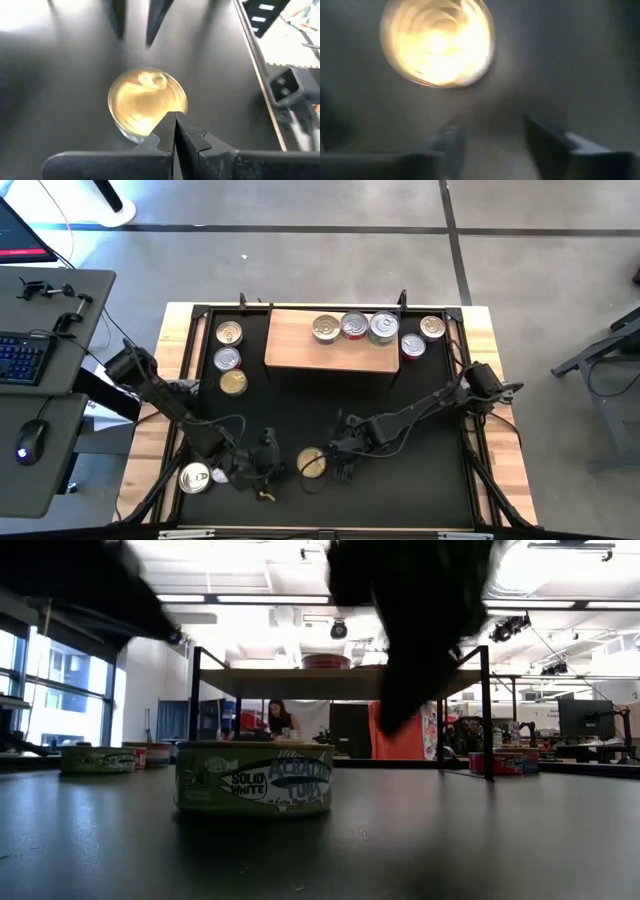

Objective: Stack canned seafood by type on shelf
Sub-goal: Put the green tuna can on the shelf

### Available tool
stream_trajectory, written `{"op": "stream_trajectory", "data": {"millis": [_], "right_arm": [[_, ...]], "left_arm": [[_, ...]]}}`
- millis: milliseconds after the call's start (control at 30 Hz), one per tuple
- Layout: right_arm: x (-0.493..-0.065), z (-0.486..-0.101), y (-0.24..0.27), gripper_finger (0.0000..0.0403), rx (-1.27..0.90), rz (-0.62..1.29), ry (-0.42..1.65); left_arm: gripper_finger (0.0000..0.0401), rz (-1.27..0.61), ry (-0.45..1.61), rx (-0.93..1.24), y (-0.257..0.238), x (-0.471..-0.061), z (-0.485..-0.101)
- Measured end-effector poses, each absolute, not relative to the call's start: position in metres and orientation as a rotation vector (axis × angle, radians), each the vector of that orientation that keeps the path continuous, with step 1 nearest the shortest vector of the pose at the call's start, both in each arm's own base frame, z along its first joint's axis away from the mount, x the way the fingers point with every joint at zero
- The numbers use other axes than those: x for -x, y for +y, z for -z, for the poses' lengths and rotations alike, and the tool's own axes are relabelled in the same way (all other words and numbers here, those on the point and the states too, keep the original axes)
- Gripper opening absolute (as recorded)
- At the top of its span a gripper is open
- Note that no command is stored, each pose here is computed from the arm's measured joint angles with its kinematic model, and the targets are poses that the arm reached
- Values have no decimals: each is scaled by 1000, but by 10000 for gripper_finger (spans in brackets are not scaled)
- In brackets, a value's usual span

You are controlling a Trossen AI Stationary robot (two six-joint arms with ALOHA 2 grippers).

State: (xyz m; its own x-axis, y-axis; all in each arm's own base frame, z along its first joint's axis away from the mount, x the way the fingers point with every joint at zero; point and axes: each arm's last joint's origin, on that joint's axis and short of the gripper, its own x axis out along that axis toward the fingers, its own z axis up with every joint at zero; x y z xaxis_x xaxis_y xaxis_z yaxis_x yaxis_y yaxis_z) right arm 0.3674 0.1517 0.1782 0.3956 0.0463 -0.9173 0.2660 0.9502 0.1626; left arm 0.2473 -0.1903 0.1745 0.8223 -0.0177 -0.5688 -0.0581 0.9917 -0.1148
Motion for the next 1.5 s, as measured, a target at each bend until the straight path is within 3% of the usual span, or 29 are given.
{"op": "stream_trajectory", "data": {"millis": [67,133,267,367,567,833,1500], "right_arm": [[-359,-159,148,74,-355,179,1176],[-355,-142,146,22,-430,205,1151],[-358,-132,150,15,-633,207,988],[-359,-132,154,4,-654,228,916],[-359,-133,154,2,-676,246,908],[-362,-136,156,0,-746,242,872],[-392,-199,172,0,-679,126,803]], "left_arm": [[0,-34,601,104,-183,-253,-175],[0,-49,613,85,-175,-260,-173],[0,-40,655,78,-163,-272,-163],[0,-6,692,99,-159,-279,-152],[0,50,749,87,-164,-286,-126],[0,58,749,94,-171,-286,-119],[0,69,847,-41,-170,-276,-109]]}}
